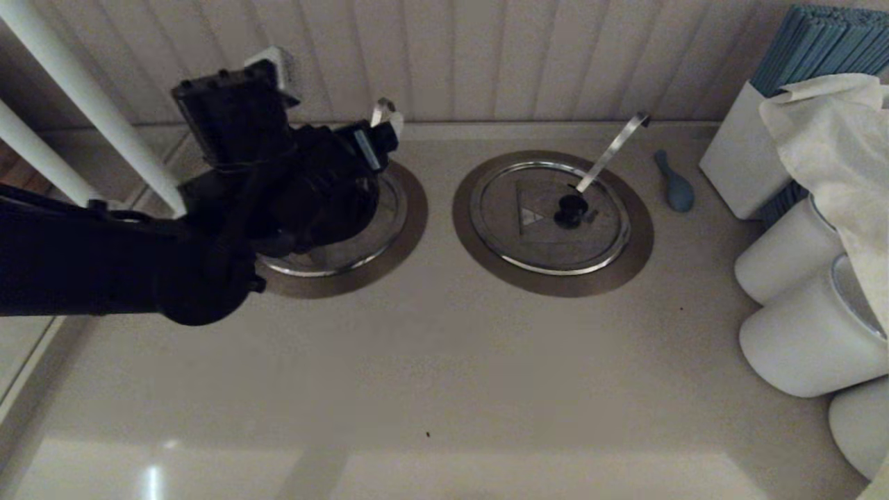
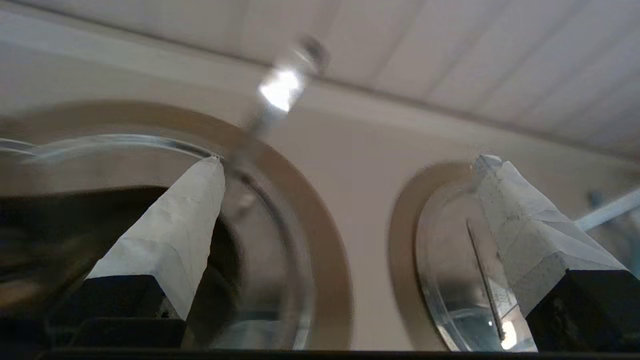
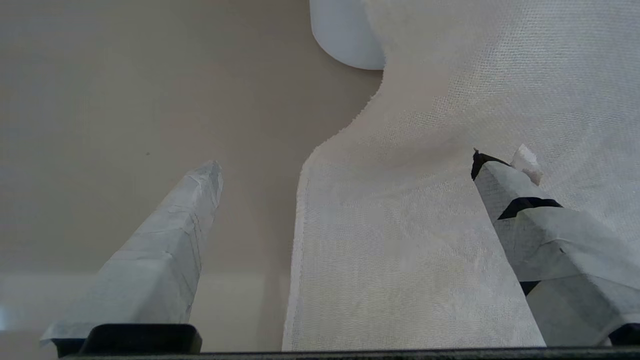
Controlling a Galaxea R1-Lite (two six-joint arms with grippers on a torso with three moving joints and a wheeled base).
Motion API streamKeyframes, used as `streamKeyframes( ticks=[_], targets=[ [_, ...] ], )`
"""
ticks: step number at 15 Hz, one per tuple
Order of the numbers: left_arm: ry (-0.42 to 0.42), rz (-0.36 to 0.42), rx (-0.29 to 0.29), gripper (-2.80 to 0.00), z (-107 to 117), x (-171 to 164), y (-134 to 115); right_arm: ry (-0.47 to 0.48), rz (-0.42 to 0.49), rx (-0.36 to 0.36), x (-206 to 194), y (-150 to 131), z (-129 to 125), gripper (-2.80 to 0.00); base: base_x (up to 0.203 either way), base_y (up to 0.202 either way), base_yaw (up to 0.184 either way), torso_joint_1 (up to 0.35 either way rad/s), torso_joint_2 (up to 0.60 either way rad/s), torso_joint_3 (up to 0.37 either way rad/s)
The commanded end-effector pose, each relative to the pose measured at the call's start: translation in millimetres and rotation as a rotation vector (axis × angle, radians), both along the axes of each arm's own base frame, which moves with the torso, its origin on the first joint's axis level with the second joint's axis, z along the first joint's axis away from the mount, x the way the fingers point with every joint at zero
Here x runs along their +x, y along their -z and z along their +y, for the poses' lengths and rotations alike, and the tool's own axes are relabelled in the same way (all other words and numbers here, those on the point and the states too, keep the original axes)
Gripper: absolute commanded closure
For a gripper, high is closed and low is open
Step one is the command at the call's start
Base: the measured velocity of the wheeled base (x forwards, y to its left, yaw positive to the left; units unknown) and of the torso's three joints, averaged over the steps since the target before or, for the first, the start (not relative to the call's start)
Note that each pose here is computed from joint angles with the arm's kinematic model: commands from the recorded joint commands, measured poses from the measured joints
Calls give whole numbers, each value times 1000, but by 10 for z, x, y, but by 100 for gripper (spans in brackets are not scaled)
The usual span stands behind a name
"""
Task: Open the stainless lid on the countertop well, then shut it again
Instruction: Stir with a spoon
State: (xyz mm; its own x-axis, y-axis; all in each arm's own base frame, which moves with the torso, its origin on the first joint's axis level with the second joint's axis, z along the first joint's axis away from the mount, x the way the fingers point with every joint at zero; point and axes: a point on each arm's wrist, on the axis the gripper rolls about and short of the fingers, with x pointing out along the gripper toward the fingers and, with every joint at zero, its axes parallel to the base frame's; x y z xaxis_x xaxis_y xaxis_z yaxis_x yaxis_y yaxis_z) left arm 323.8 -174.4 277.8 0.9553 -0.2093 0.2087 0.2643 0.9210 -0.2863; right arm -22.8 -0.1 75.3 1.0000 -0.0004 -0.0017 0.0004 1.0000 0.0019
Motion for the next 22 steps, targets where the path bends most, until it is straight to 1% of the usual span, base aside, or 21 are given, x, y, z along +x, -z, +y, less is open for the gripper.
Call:
streamKeyframes(
  ticks=[1, 2, 3, 4, 5, 6, 7, 8, 9, 10, 11, 12, 13, 14, 16, 17, 19, 20, 22],
  targets=[
    [-17, 52, 57, -280, -113, 208, 309, 0, 1, 0, 1, -1, 0, -280, 0, 0, 0, 0, 0, 0],
    [-32, 52, 79, -280, -85, 225, 322, 0, 1, 0, 1, -1, 0, -280, 0, 0, 0, 0, 0, 0],
    [-86, 49, 122, -280, -5, 272, 333, 0, 1, 0, 1, -1, 0, -280, 0, 0, 0, 0, 0, 0],
    [-188, 45, 180, -280, 169, 350, 321, 0, 1, 1, 1, -1, 0, -280, 0, 0, 0, 0, 0, 0],
    [-274, 40, 214, -280, 336, 393, 281, 0, 1, 1, 1, -1, 0, -280, 0, 0, 0, 0, 0, 0],
    [-333, 29, 225, -280, 503, 386, 197, 0, 1, 1, 1, -1, 0, -280, 0, 0, 0, 0, 0, 0],
    [-385, 38, 239, -280, 692, 372, 126, 0, 1, 1, 1, -1, 0, -280, 0, 0, 0, 0, 0, 0],
    [-416, 66, 254, -280, 827, 351, 74, 0, 1, 1, 1, -1, 0, -280, 0, 0, 0, 0, 0, 0],
    [-422, 57, 235, -280, 880, 317, -26, 0, 1, 0, 1, -1, 0, -280, 0, 0, 0, 0, 0, 0],
    [-413, 43, 198, -280, 869, 316, -73, 0, 1, 0, 1, -1, 0, -280, 0, 0, 0, 0, 0, 0],
    [-387, 27, 165, -280, 785, 311, -117, 0, 1, 0, 1, -1, 0, -280, 0, 0, 0, 0, 0, 0],
    [-345, 18, 126, -280, 642, 311, -131, 0, 1, 0, 1, -1, 0, -280, 0, 0, 0, 0, 0, 0],
    [-306, 35, 113, -280, 492, 350, -44, 0, 1, 0, 1, -1, 0, -280, 0, 0, 0, 0, 0, 0],
    [-281, 51, 116, -280, 386, 389, 57, 0, 1, 1, 1, -1, 0, -280, 0, 0, 0, 0, 0, 0],
    [-244, 81, 140, -280, 250, 482, 302, 0, 1, 0, 1, -1, 0, -280, 0, 0, 0, 0, 0, 0],
    [-194, 93, 158, -280, 212, 502, 390, 0, 1, 1, 1, -1, 0, -280, 0, 0, 0, 0, 0, 0],
    [-86, 99, 184, -280, 193, 510, 465, 0, 1, 0, 1, -1, 0, -280, 0, 0, 0, 0, 0, 0],
    [-40, 89, 192, -280, 181, 552, 472, 0, 1, 0, 1, -1, 0, -280, 0, 0, 0, 0, 0, 0],
    [-19, 40, 195, -280, 167, 659, 365, 0, 1, 0, 1, -1, 0, -280, 0, 0, 0, 0, 0, 0]
  ],
)
